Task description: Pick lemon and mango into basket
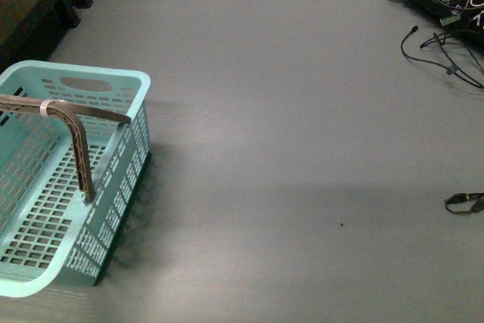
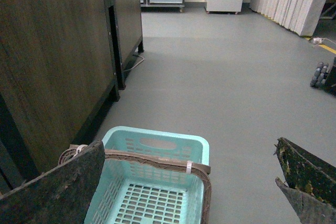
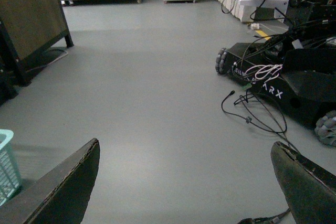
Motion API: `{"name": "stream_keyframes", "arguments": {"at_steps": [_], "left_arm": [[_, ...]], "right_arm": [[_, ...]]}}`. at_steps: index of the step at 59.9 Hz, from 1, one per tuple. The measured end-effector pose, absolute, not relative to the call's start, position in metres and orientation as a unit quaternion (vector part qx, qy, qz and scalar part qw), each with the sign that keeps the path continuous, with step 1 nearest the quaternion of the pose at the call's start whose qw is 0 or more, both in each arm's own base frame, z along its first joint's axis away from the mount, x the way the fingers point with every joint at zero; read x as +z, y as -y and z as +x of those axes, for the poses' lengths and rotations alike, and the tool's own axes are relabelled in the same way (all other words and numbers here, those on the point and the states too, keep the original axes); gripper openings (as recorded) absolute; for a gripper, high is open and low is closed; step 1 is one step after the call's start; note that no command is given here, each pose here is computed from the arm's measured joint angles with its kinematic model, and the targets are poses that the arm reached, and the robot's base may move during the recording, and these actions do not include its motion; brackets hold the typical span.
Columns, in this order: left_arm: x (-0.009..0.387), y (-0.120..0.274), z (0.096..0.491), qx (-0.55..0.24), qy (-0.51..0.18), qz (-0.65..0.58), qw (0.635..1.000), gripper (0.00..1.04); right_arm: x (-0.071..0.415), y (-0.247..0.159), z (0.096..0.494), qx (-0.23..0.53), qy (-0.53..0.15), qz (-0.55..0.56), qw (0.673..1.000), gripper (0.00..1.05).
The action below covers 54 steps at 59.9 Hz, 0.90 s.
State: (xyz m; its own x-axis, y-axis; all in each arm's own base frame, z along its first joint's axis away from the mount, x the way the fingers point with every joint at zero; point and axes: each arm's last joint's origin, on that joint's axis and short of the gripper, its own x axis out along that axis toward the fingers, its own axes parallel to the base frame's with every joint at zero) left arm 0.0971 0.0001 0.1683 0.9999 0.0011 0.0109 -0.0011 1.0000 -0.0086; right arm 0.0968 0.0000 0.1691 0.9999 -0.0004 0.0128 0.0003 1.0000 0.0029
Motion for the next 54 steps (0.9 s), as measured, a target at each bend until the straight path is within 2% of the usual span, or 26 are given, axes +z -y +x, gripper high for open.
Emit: {"name": "stream_keyframes", "arguments": {"at_steps": [40, 42, 44, 46, 49, 54], "left_arm": [[0.168, 0.0, 0.097, 0.001, 0.005, -0.004, 1.0, 0.98], [0.168, 0.0, 0.097, 0.027, -0.029, -0.037, 0.999, 0.98], [0.167, 0.0, 0.098, 0.081, -0.116, -0.09, 0.986, 0.98], [0.163, -0.001, 0.098, 0.126, -0.175, -0.156, 0.964, 0.98], [0.158, -0.002, 0.098, 0.152, -0.194, -0.229, 0.942, 0.98], [0.16, -0.004, 0.101, 0.171, -0.182, -0.332, 0.909, 0.98]], "right_arm": [[0.169, 0.0, 0.097, 0.0, 0.006, 0.001, 1.0, 0.96], [0.169, 0.0, 0.097, 0.0, 0.006, 0.001, 1.0, 0.96], [0.169, 0.0, 0.097, 0.0, 0.006, 0.001, 1.0, 0.96], [0.169, 0.0, 0.097, 0.0, 0.006, 0.001, 1.0, 0.96], [0.169, 0.0, 0.097, 0.0, 0.006, 0.001, 1.0, 0.96], [0.169, 0.0, 0.097, 0.0, 0.006, 0.001, 1.0, 0.96]]}}
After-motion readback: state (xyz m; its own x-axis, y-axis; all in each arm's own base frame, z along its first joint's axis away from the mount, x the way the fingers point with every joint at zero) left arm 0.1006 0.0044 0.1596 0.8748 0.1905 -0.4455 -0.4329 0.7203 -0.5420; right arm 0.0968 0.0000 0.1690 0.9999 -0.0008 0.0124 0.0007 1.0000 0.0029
